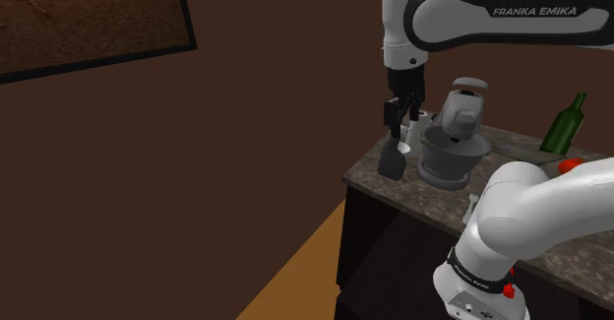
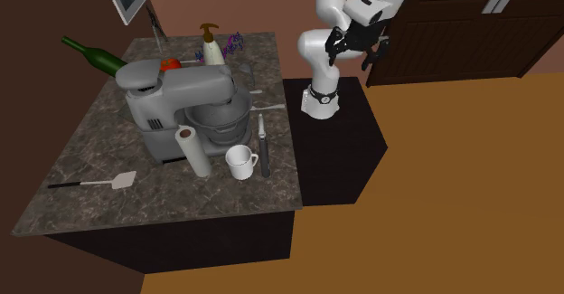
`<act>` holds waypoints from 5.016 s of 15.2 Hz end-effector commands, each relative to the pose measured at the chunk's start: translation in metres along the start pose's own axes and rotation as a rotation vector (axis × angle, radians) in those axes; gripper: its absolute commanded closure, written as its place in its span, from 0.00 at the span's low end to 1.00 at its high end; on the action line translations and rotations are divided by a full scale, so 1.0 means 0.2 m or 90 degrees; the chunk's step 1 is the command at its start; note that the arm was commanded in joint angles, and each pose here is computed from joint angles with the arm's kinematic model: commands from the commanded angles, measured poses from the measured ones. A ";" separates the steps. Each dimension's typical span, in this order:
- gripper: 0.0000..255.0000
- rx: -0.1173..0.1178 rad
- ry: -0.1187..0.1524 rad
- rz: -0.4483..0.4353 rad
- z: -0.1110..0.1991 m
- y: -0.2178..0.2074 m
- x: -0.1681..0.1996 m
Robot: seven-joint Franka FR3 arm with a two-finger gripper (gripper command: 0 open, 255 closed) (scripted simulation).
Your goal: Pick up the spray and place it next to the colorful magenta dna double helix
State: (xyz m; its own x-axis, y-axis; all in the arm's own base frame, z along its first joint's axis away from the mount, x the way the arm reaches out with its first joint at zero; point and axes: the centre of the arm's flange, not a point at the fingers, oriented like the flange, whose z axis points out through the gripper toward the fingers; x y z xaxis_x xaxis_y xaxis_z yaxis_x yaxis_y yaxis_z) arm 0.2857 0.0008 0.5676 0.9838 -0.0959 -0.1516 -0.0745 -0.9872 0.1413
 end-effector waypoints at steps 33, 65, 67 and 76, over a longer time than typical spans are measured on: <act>0.00 0.069 0.016 0.038 0.82 1.16 0.74; 1.00 0.069 0.016 0.038 0.41 1.22 0.68; 1.00 0.069 0.016 0.038 0.36 1.23 0.67; 1.00 0.069 0.016 0.038 0.13 1.26 0.63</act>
State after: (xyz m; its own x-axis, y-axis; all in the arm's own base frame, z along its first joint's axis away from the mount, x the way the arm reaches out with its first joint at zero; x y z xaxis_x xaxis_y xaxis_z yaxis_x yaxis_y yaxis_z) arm 0.3869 -0.2638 0.5535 0.9808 -0.1533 -0.1204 -0.1491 -0.9879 0.0432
